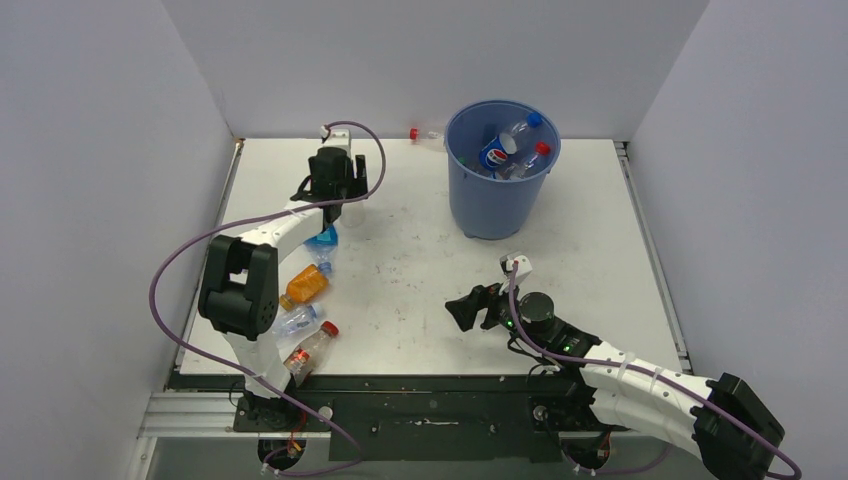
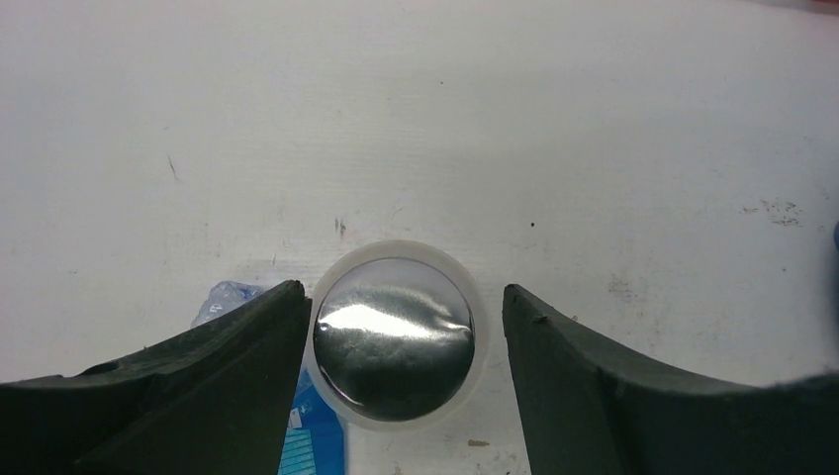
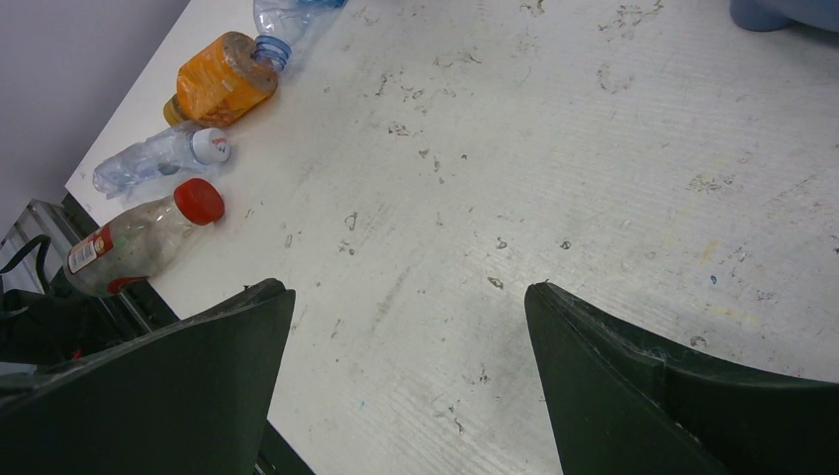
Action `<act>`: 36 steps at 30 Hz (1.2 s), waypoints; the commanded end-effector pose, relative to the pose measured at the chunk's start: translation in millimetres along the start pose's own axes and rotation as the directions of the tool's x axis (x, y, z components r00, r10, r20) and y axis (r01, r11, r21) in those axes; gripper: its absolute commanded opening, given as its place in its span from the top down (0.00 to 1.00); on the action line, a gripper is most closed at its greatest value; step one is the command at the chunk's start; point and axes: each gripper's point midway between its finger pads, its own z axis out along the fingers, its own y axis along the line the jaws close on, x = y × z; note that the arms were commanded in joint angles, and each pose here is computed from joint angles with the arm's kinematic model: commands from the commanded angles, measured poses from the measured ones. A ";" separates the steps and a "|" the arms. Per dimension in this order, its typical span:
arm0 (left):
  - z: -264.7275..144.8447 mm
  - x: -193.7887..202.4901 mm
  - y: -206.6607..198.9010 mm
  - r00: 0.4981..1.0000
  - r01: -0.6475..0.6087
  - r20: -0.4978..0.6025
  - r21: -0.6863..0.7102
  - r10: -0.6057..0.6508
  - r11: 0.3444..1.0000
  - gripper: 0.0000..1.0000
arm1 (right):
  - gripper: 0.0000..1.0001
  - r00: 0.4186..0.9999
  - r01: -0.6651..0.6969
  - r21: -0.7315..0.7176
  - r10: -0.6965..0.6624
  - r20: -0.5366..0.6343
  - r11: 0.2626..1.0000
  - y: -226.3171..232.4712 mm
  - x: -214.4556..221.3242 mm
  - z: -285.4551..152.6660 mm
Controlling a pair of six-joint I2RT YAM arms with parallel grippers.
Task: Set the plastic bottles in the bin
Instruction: Pick up the plastic bottle at the center of the board.
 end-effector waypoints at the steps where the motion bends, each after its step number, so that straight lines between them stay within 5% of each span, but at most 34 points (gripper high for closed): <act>1: -2.3 -13.0 1.0 0.998 0.027 0.058 -0.003 -0.027 1.000 0.32 | 0.10 0.997 0.007 -0.030 -0.005 0.079 1.000 12.7 -25.6 0.5; 7: -0.4 -6.4 4.0 0.998 0.025 0.053 -0.016 -0.024 1.000 0.38 | 0.10 0.997 0.006 -0.027 -0.004 0.074 1.000 11.6 -23.7 0.2; 14: -3.0 -6.2 6.4 0.997 0.029 0.068 -0.023 -0.027 0.999 0.57 | 0.10 0.997 0.006 -0.027 -0.004 0.074 1.000 11.6 -23.8 -0.4; 18: -6.9 -9.8 6.8 0.996 0.032 0.084 -0.021 -0.030 0.999 0.75 | 0.10 0.997 0.003 -0.028 -0.001 0.075 1.000 12.0 -24.2 -0.7; 21: -18.9 -18.3 7.9 0.992 0.047 0.114 -0.017 -0.044 0.999 0.99 | 0.10 0.997 0.002 -0.030 0.000 0.079 1.000 13.2 -26.4 -1.6; 26: -74.2 -55.1 7.2 0.966 0.133 0.220 0.033 -0.137 0.991 1.00 | 0.10 0.995 0.039 -0.055 -0.034 0.090 0.998 21.0 -35.6 -3.5; 32: -153.6 -63.2 -30.7 0.962 0.206 0.114 0.292 -0.248 0.934 1.00 | 0.10 0.982 0.170 -0.152 -0.155 0.103 0.974 52.3 -61.7 -7.3; 36: -218.5 -56.4 -83.2 0.981 0.170 -0.028 0.615 -0.194 0.770 1.00 | 0.10 0.964 0.250 -0.207 -0.224 0.140 0.946 73.8 -83.4 -12.2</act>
